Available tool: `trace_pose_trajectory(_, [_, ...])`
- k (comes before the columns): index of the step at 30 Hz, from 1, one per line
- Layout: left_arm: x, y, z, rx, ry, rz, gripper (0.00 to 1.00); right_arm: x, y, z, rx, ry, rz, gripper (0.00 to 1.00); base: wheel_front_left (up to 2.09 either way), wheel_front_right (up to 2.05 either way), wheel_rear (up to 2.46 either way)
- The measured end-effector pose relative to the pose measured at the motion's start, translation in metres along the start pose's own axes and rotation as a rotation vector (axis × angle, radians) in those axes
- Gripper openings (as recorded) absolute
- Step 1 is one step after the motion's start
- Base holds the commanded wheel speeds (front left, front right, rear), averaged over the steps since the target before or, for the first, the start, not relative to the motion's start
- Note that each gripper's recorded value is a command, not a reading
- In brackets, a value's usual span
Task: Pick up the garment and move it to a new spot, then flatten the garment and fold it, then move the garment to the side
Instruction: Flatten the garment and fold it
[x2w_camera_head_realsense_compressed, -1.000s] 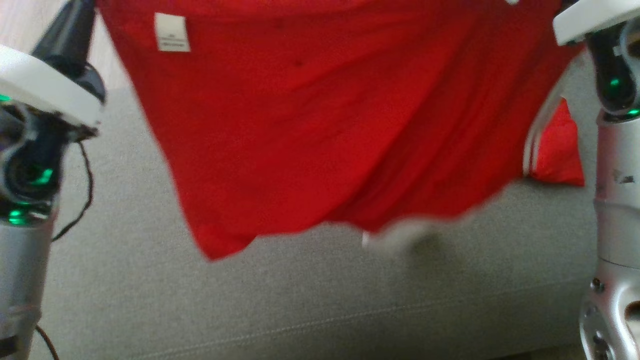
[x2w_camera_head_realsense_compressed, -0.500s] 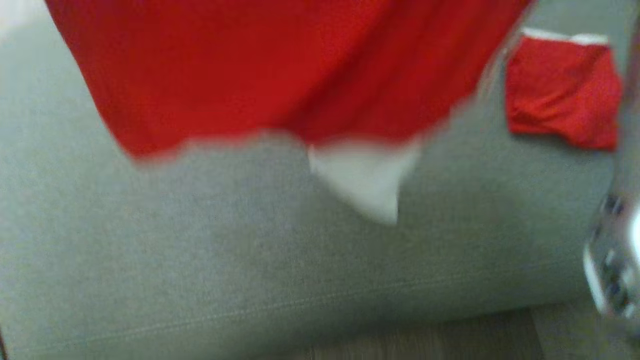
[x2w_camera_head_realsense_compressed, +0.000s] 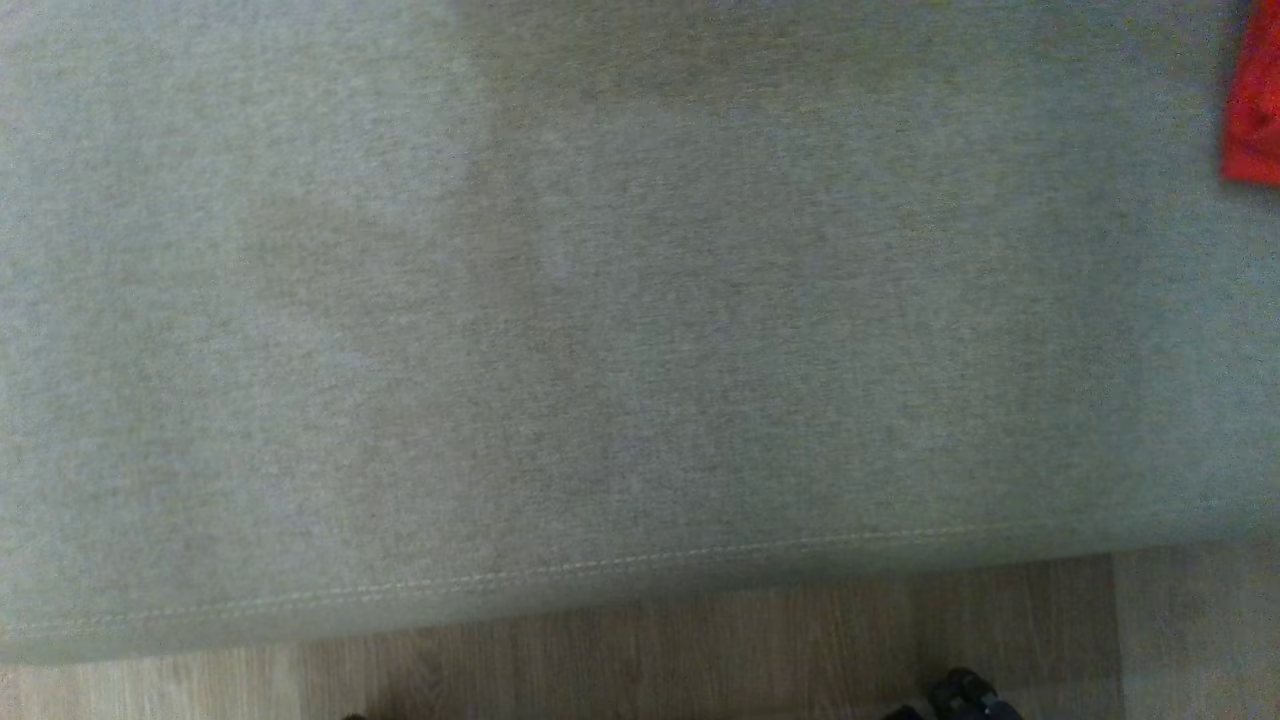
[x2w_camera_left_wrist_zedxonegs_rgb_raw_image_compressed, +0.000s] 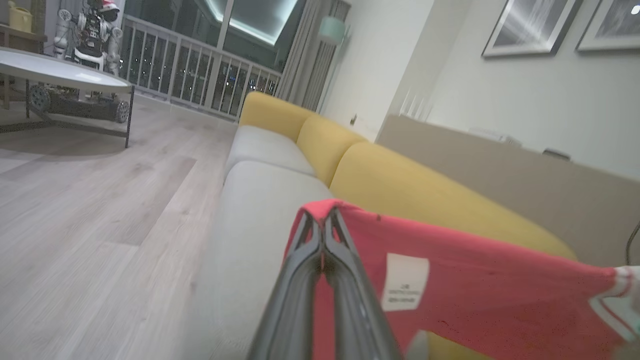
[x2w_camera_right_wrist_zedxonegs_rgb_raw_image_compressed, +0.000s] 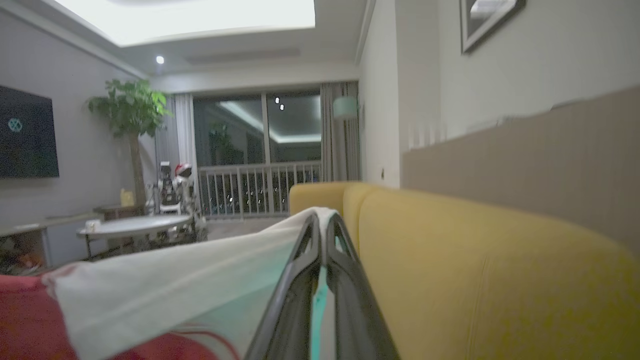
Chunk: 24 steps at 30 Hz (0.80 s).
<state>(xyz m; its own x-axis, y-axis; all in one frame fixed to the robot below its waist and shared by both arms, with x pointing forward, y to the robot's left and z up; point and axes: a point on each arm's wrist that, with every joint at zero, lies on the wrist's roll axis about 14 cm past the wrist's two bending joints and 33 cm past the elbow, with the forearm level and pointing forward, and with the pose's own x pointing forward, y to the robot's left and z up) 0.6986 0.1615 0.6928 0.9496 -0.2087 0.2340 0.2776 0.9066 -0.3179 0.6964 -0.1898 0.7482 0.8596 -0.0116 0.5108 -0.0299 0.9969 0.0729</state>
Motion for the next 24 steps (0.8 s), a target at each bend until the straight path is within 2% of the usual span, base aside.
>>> trace_pose_trajectory(4, [-0.018, 0.023, -0.059, 0.048, 0.109, 0.009, 0.00, -0.049, 0.012, -0.109, 0.064, 0.269, 0.017, 0.00, 0.00, 0.00, 0.00])
trace_pose_trajectory(7, [-0.036, 0.029, -0.097, 0.101, 0.190, 0.001, 0.00, -0.090, 0.009, -0.156, 0.096, 0.419, 0.001, 0.00, 0.00, 0.00, 0.00])
trace_pose_trajectory(10, [-0.059, 0.032, -0.130, 0.131, 0.273, -0.007, 0.00, -0.130, 0.008, -0.187, 0.109, 0.548, -0.007, 0.00, 0.00, 0.00, 0.00])
trace_pose_trajectory(16, [-0.118, 0.050, -0.181, 0.203, 0.437, 0.014, 0.00, -0.196, 0.010, -0.220, 0.122, 0.761, -0.010, 0.00, 0.00, 0.00, 0.00])
trace_pose_trajectory(24, [-0.183, 0.049, -0.203, 0.313, 0.592, -0.023, 0.00, -0.235, 0.011, -0.208, 0.115, 0.892, -0.007, 0.00, 0.00, 0.00, 0.00])
